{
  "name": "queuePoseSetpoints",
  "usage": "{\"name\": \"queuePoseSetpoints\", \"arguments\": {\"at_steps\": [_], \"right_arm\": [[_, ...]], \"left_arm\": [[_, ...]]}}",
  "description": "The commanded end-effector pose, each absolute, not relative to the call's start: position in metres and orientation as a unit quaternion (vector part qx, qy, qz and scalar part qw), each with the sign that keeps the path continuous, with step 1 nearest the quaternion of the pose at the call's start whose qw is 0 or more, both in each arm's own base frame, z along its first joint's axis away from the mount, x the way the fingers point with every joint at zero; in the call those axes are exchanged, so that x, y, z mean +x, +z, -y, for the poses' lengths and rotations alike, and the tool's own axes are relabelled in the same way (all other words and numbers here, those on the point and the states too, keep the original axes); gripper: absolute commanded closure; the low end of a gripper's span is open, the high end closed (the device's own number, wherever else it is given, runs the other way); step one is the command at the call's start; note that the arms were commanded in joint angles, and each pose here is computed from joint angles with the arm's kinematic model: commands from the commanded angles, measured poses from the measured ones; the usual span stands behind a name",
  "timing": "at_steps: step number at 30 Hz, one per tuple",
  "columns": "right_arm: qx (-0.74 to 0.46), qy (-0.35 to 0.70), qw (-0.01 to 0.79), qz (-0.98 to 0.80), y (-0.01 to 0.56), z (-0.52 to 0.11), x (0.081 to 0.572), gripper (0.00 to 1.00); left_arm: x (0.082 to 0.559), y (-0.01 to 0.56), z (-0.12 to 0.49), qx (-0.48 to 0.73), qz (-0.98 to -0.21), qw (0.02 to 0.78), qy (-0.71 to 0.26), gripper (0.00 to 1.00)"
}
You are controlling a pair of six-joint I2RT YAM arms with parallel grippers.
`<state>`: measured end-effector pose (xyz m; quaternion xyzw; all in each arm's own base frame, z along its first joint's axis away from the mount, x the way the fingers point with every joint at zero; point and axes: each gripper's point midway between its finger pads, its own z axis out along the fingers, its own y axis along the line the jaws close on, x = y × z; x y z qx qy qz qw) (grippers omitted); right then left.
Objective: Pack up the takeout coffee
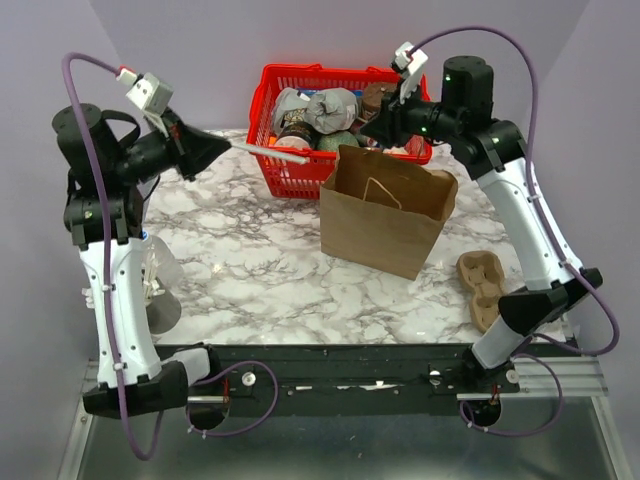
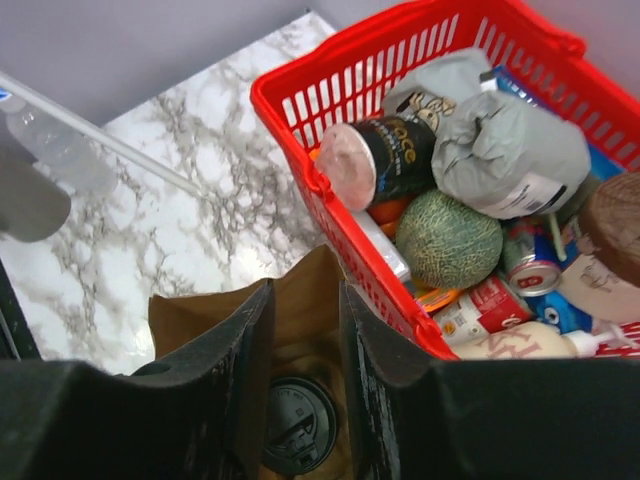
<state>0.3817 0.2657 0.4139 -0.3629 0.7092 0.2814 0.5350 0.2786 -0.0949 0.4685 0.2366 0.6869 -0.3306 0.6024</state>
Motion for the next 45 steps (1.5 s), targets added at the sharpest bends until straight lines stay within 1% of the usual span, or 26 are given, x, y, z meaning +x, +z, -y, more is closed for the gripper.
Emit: {"name": "queuePoseSetpoints", "arguments": {"at_steps": [1, 5, 7, 8, 10, 12, 13, 15, 16, 18, 19, 21, 22, 23, 25, 27, 29, 30, 31, 33, 34, 36, 37, 39, 43, 45], "right_arm": [[-0.319, 0.246, 0.607, -0.685, 0.461, -0.241, 0.379, 0.59], [-0.265, 0.196, 0.655, -0.680, 0.485, -0.203, 0.394, 0.59], [-0.244, 0.174, 0.674, -0.675, 0.496, -0.188, 0.400, 0.59], [-0.234, 0.162, 0.681, -0.675, 0.500, -0.178, 0.404, 0.59], [-0.222, 0.143, 0.690, -0.674, 0.505, -0.166, 0.406, 0.59], [-0.208, 0.125, 0.697, -0.675, 0.507, -0.153, 0.410, 0.59], [-0.199, 0.113, 0.697, -0.680, 0.504, -0.146, 0.414, 0.59], [-0.190, 0.102, 0.699, -0.682, 0.504, -0.137, 0.414, 0.58], [-0.187, 0.095, 0.700, -0.683, 0.504, -0.133, 0.414, 0.58], [-0.182, 0.088, 0.702, -0.683, 0.504, -0.126, 0.413, 0.58], [-0.185, 0.084, 0.703, -0.681, 0.505, -0.125, 0.412, 0.58], [-0.185, 0.077, 0.705, -0.681, 0.504, -0.121, 0.408, 0.58], [-0.185, 0.070, 0.705, -0.681, 0.504, -0.118, 0.408, 0.57], [-0.185, 0.068, 0.705, -0.681, 0.503, -0.116, 0.408, 0.57], [-0.183, 0.064, 0.702, -0.685, 0.498, -0.112, 0.406, 0.57], [-0.181, 0.062, 0.700, -0.688, 0.495, -0.110, 0.406, 0.57], [-0.179, 0.062, 0.696, -0.693, 0.489, -0.109, 0.406, 0.57], [-0.178, 0.063, 0.694, -0.694, 0.488, -0.108, 0.406, 0.57], [-0.176, 0.065, 0.693, -0.696, 0.486, -0.108, 0.407, 0.57], [-0.173, 0.067, 0.692, -0.698, 0.486, -0.108, 0.409, 0.57], [-0.174, 0.071, 0.690, -0.699, 0.484, -0.109, 0.410, 0.56], [-0.172, 0.072, 0.689, -0.701, 0.484, -0.109, 0.414, 0.56], [-0.172, 0.073, 0.689, -0.700, 0.485, -0.109, 0.414, 0.56], [-0.175, 0.075, 0.687, -0.701, 0.484, -0.110, 0.416, 0.56], [-0.203, 0.085, 0.675, -0.704, 0.474, -0.118, 0.417, 0.53], [-0.220, 0.096, 0.657, -0.715, 0.461, -0.124, 0.415, 0.51]], "left_arm": [[0.269, 0.536, 0.141, 0.308, -0.584, 0.624, -0.417, 1.00], [0.271, 0.541, 0.181, 0.342, -0.560, 0.598, -0.460, 1.00], [0.282, 0.532, 0.193, 0.343, -0.569, 0.579, -0.473, 1.00], [0.284, 0.533, 0.197, 0.352, -0.564, 0.585, -0.465, 1.00], [0.289, 0.521, 0.214, 0.361, -0.572, 0.561, -0.477, 1.00], [0.287, 0.522, 0.231, 0.382, -0.561, 0.559, -0.477, 1.00], [0.296, 0.509, 0.241, 0.383, -0.573, 0.543, -0.480, 1.00], [0.303, 0.511, 0.252, 0.400, -0.567, 0.556, -0.457, 1.00], [0.304, 0.496, 0.269, 0.408, -0.579, 0.530, -0.466, 1.00], [0.306, 0.496, 0.282, 0.424, -0.576, 0.533, -0.452, 1.00], [0.307, 0.477, 0.296, 0.441, -0.586, 0.511, -0.449, 1.00], [0.305, 0.473, 0.307, 0.461, -0.582, 0.510, -0.434, 1.00], [0.312, 0.454, 0.314, 0.460, -0.606, 0.489, -0.427, 1.00], [0.305, 0.454, 0.324, 0.482, -0.592, 0.491, -0.420, 1.00], [0.308, 0.431, 0.334, 0.492, -0.612, 0.470, -0.403, 1.00], [0.302, 0.418, 0.350, 0.519, -0.607, 0.466, -0.381, 1.00], [0.305, 0.400, 0.358, 0.531, -0.620, 0.454, -0.357, 0.99], [0.299, 0.395, 0.368, 0.543, -0.614, 0.449, -0.355, 0.94], [0.301, 0.389, 0.376, 0.544, -0.617, 0.446, -0.353, 0.78], [0.303, 0.388, 0.384, 0.545, -0.616, 0.451, -0.347, 0.62], [0.302, 0.386, 0.394, 0.547, -0.613, 0.449, -0.353, 0.49], [0.303, 0.395, 0.399, 0.540, -0.608, 0.460, -0.357, 0.39], [0.305, 0.401, 0.400, 0.533, -0.606, 0.470, -0.357, 0.32], [0.314, 0.418, 0.394, 0.525, -0.602, 0.500, -0.335, 0.27], [0.330, 0.463, 0.360, 0.479, -0.588, 0.574, -0.310, 0.10], [0.346, 0.479, 0.332, 0.442, -0.591, 0.607, -0.293, 0.01]]}}
